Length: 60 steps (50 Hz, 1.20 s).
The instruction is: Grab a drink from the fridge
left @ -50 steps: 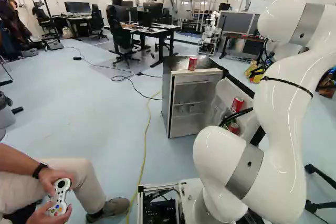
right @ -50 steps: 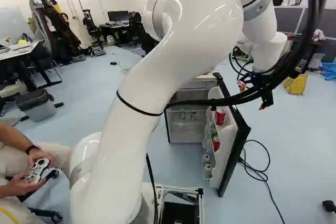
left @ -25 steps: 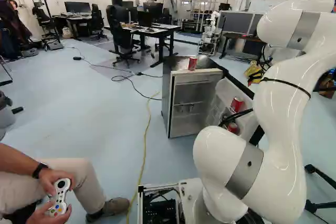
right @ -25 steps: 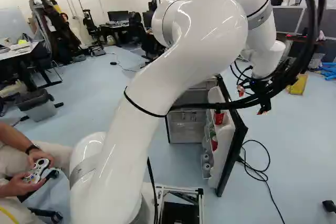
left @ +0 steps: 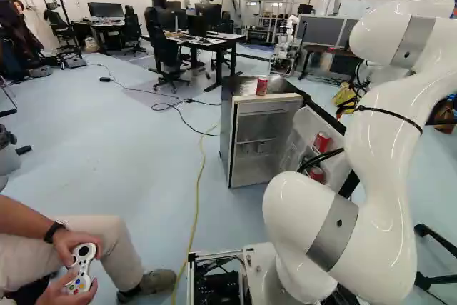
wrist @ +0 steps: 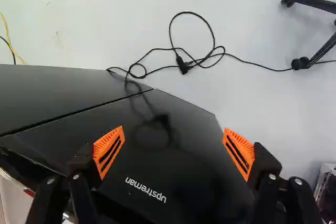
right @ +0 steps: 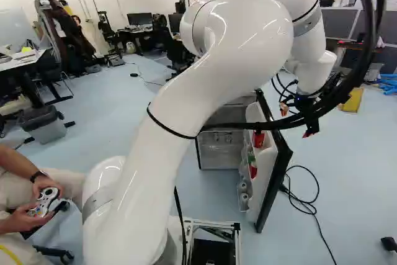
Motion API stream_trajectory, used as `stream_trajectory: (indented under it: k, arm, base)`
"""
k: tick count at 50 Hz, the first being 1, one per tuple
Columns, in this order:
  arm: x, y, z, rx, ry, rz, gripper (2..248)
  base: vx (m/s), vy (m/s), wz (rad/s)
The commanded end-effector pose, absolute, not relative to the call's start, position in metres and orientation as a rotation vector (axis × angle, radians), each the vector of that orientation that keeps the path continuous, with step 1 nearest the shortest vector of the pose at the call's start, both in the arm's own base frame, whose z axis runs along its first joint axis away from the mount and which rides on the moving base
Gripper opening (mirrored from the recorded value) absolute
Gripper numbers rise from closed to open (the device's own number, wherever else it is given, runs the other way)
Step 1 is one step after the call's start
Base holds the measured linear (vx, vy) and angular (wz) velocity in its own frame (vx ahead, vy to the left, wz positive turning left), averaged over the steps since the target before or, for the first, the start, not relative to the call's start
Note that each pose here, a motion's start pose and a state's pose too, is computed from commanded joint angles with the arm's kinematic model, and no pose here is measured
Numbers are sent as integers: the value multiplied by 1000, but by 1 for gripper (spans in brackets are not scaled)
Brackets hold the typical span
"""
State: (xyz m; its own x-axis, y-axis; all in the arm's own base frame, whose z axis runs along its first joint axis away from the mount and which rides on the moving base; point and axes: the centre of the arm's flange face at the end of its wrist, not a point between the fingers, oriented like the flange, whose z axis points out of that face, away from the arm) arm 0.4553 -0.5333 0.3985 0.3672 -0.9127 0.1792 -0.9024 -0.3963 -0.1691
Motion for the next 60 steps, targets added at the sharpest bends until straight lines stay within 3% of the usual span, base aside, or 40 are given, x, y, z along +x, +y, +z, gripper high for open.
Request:
stream_trajectory:
  k: [60]
  arm:
    - [420,-499,400,-2547,1713,-290,247]
  base:
    - [0,0,0]
